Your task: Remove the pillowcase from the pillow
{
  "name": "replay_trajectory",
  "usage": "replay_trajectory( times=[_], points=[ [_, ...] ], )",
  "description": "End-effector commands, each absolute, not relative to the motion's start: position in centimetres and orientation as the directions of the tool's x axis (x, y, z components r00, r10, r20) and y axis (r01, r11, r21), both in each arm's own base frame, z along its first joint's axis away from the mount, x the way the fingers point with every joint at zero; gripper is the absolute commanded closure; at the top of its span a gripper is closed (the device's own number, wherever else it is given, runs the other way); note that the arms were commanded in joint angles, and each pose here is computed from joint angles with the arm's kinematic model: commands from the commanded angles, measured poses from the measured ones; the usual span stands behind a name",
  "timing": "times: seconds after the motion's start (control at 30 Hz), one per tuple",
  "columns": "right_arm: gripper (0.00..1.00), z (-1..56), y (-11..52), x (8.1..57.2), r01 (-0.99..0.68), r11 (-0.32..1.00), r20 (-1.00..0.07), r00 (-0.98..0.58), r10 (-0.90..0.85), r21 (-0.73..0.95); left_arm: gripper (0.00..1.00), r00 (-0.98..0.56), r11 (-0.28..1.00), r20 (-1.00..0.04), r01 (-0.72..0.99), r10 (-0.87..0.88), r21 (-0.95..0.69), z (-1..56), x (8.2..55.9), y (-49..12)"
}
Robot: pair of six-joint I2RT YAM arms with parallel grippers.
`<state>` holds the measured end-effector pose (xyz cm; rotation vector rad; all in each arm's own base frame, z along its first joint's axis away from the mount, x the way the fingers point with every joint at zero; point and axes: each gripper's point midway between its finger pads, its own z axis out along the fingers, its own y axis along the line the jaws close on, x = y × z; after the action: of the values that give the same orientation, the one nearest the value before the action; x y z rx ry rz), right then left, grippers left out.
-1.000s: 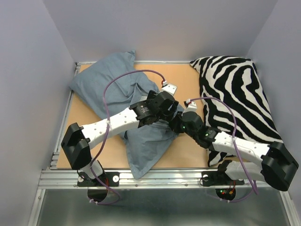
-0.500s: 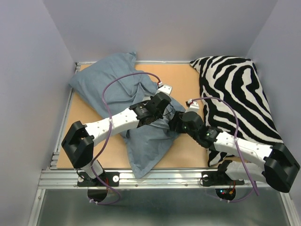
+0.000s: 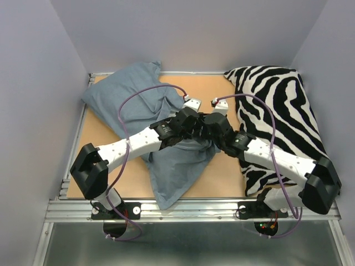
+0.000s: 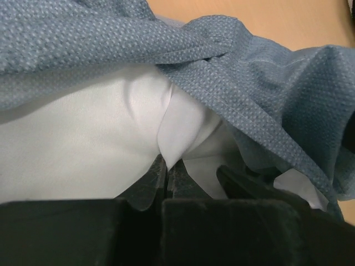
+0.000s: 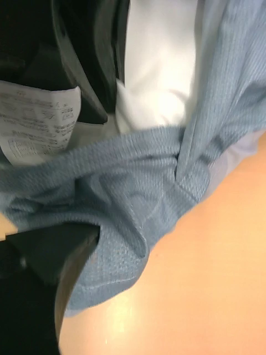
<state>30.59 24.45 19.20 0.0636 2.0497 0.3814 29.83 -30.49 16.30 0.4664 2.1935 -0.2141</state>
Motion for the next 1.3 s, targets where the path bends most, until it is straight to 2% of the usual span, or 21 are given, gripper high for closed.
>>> replay_trajectory(
  times=[0.0, 0.07, 0.1, 0.13, 0.17, 0.23, 0.43, 0.73, 0.87, 0.93, 1.13, 1.27],
  points=[
    [0.42, 18.9, 22.9, 32.1, -0.035, 0.985, -0.865, -0.484, 0.133, 0.171, 1.00, -0.560, 0.915, -0.795, 0.404, 0.233, -0.017, 17.3, 29.0, -29.6],
    [0.50, 18.0, 22.3, 31.9, -0.024, 0.989, -0.856, -0.505, 0.112, 0.144, 1.00, -0.547, 0.920, -0.810, 0.390, 0.211, -0.024, 18.3, 29.1, -29.3],
    [0.58, 17.9, 21.8, 31.9, -0.016, 0.990, -0.854, -0.508, 0.115, 0.143, 1.00, -0.544, 0.925, -0.815, 0.379, 0.198, -0.028, 18.6, 29.3, -29.0],
    [0.58, 17.6, 21.6, 31.8, -0.016, 0.990, -0.850, -0.514, 0.114, 0.143, 1.00, -0.538, 0.927, -0.822, 0.374, 0.187, -0.034, 19.1, 29.4, -28.8],
    [0.65, 16.9, 20.8, 31.7, -0.001, 0.991, -0.843, -0.526, 0.113, 0.133, 1.00, -0.532, 0.931, -0.829, 0.363, 0.173, -0.039, 19.7, 29.5, -28.4],
    [0.73, 16.6, 19.7, 31.6, 0.027, 0.990, -0.839, -0.529, 0.129, 0.136, 1.00, -0.521, 0.937, -0.840, 0.347, 0.151, -0.047, 20.4, 29.5, -28.0],
    [0.80, 15.7, 14.7, 32.2, 0.136, 0.980, -0.820, -0.538, 0.198, 0.147, 1.00, -0.481, 0.934, -0.873, 0.344, 0.085, -0.099, 24.1, 28.3, -26.5],
    [0.73, 13.4, 13.4, 33.2, 0.168, 0.971, -0.778, -0.582, 0.237, 0.170, 1.00, -0.367, 0.937, -0.922, 0.264, -0.121, -0.228, 31.2, 27.1, -22.4],
    [0.69, 14.6, 19.1, 32.8, -0.079, 0.911, -0.746, -0.605, 0.279, 0.405, 1.00, -0.288, 0.932, -0.926, 0.197, -0.243, -0.305, 34.5, 27.1, -20.2],
    [0.68, 15.4, 20.8, 32.3, -0.162, 0.868, -0.740, -0.609, 0.287, 0.470, 1.00, -0.255, 0.927, -0.921, 0.155, -0.295, -0.340, 36.0, 27.3, -19.5],
    [0.62, 15.5, 21.6, 32.2, -0.212, 0.827, -0.727, -0.617, 0.301, 0.522, 1.00, -0.176, 0.904, -0.907, 0.133, -0.381, -0.406, 39.1, 26.8, -17.7],
    [0.52, 16.2, 22.2, 32.2, -0.242, 0.753, -0.687, -0.634, 0.355, 0.613, 1.00, -0.150, 0.898, -0.897, 0.088, -0.416, -0.431, 39.5, 26.5, -16.2]
  ],
)
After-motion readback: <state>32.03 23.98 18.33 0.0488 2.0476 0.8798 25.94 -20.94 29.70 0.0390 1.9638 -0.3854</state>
